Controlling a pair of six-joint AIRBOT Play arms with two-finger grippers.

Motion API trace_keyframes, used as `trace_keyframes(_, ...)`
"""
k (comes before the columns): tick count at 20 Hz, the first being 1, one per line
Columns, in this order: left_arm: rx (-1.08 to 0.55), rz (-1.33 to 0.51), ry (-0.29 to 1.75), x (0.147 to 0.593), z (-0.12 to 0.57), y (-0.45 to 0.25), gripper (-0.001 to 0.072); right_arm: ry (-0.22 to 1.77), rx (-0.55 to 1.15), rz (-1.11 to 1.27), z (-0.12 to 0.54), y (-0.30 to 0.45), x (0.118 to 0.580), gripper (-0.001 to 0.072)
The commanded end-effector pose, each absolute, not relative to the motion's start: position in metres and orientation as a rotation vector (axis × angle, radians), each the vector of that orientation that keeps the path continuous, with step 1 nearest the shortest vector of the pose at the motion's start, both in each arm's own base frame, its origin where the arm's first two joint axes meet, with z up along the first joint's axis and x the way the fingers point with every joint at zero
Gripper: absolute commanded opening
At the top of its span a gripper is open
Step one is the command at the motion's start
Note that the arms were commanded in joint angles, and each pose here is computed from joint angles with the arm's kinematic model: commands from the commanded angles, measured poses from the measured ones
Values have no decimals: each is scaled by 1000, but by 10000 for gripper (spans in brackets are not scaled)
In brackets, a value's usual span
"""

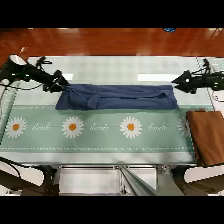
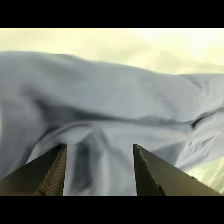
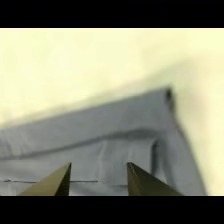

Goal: Fold the shirts.

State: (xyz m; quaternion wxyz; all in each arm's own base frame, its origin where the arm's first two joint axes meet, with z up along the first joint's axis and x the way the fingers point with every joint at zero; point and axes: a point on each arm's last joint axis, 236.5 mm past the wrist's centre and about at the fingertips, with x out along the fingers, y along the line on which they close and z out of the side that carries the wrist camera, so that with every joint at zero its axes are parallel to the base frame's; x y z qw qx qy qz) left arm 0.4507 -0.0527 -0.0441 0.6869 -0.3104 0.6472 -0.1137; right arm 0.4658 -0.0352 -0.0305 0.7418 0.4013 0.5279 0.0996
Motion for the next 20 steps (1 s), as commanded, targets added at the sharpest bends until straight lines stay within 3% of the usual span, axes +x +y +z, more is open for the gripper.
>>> trace_keyframes(1,-636,-178,1483,422,-16,-2,507,1107,914,164,-6,-85,462,406)
trace_keyframes(4,-586,-91,1317,411,19,21,507,1139,908,45,-25,-128,441,406)
trace_keyframes(8,-520,-70,1070,384,48,-3,507,1265,918,93,-60,-111,427,415)
trace_keyframes(12,-462,-153,1050,348,51,-47,507,1385,940,175,-88,-77,420,416)
trace_keyframes(20,-470,-226,1037,352,55,-83,507,1454,918,387,-100,9,432,415)
